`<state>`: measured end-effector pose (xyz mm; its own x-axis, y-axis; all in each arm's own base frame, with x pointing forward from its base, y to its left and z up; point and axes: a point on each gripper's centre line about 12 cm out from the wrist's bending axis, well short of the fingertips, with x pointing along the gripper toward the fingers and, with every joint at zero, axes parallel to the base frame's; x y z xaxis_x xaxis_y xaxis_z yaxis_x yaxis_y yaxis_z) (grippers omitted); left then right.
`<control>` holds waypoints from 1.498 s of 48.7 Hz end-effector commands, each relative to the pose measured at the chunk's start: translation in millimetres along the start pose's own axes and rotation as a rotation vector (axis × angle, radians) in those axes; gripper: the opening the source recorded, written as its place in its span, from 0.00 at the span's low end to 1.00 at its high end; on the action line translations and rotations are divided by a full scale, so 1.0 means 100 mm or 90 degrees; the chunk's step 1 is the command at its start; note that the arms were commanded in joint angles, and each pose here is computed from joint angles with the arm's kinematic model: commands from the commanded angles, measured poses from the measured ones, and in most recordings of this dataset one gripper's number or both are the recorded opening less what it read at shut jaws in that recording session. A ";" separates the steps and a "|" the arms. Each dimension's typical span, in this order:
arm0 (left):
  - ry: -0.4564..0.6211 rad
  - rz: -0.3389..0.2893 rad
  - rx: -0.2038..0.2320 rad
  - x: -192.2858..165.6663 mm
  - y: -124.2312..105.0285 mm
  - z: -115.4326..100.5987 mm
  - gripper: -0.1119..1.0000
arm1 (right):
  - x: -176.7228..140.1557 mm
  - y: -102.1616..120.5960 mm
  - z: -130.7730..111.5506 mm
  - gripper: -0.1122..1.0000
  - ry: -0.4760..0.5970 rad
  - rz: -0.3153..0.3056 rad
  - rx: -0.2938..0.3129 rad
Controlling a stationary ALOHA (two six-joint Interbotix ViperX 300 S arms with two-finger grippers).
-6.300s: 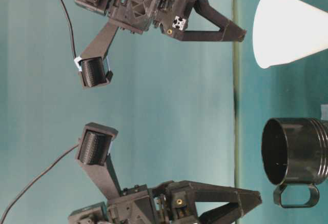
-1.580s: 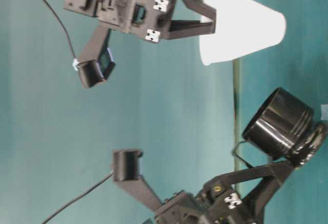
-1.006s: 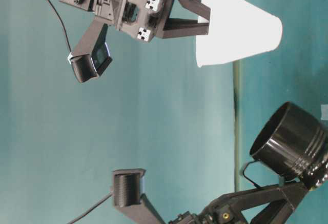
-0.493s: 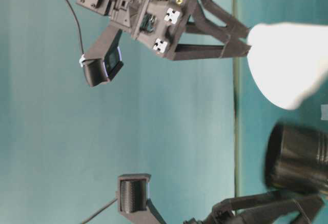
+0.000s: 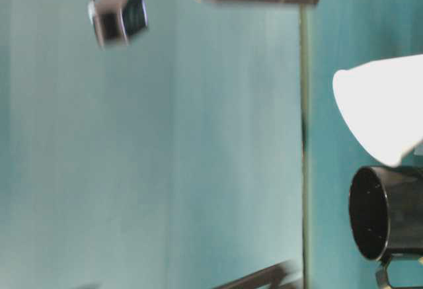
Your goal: Holding the cup holder with the left arm, the right arm places the cup into the cup holder.
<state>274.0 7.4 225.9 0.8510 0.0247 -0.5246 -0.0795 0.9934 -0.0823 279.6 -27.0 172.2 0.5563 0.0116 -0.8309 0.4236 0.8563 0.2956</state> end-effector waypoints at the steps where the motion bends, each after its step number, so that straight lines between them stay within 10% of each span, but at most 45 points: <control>1: -0.100 -0.010 0.006 -0.37 -0.01 0.11 0.94 | -1.00 0.08 -0.10 0.87 -0.281 0.124 -0.036; 17: -0.279 -0.027 0.000 -1.16 0.06 -0.55 0.88 | -1.24 -0.29 -0.89 0.80 -0.568 0.247 -0.065; 29: -0.322 -0.028 0.007 -1.14 0.08 -0.75 0.87 | -1.12 -0.37 -0.99 0.80 -0.543 0.199 -0.111; 45: -0.234 -0.023 -0.002 -0.84 0.13 -1.31 0.87 | -0.85 -0.44 -1.14 0.81 -0.482 0.098 -0.306; 73: -0.231 -0.021 0.000 -0.83 0.14 -1.33 0.87 | -0.64 -0.53 -1.34 0.81 -0.490 0.117 -0.311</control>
<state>131.4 4.0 151.6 0.9806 0.0298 -0.1936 -0.0496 0.9939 -0.0986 125.6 -4.7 146.5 0.9748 -0.0354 -0.2203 0.0396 0.9991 0.0146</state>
